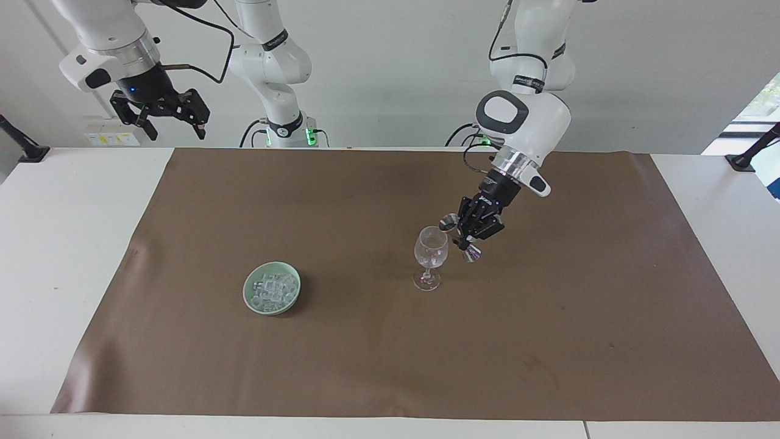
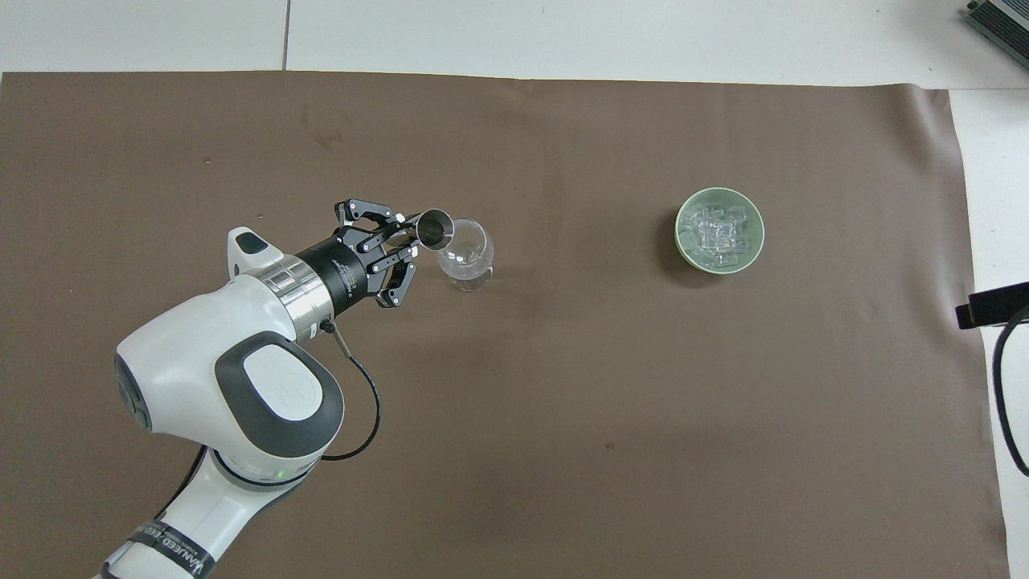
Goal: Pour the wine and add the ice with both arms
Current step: 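Tilt the jigger over the clear glass with the left gripper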
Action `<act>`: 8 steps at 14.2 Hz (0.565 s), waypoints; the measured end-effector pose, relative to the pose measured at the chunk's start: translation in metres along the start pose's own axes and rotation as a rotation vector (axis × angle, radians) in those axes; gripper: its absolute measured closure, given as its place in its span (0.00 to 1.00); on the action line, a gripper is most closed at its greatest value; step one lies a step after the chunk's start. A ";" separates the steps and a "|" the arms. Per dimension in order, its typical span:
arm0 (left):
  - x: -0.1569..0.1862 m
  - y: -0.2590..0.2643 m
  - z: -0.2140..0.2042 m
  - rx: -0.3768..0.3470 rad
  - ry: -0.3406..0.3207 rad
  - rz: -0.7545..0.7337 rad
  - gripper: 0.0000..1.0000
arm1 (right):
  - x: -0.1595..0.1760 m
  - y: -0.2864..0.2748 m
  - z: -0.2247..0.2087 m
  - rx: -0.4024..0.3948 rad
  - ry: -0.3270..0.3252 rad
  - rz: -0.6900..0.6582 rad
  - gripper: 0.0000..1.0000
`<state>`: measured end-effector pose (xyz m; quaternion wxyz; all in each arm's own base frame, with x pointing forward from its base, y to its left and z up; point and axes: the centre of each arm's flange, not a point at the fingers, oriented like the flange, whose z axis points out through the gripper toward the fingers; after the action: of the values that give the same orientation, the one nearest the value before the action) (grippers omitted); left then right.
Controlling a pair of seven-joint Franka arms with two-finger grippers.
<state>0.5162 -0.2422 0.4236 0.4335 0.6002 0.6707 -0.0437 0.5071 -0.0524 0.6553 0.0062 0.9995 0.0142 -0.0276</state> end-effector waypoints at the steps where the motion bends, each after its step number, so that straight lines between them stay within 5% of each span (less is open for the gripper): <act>1: 0.000 -0.001 0.001 0.000 0.003 0.008 0.78 | 0.000 0.000 0.000 0.000 0.000 0.000 0.00; 8: -0.001 0.000 -0.001 -0.038 0.031 0.079 0.78 | 0.000 0.000 0.000 0.000 0.000 0.000 0.00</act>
<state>0.5153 -0.2427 0.4244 0.4358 0.6187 0.6537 -0.0045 0.5071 -0.0524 0.6553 0.0062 0.9995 0.0142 -0.0276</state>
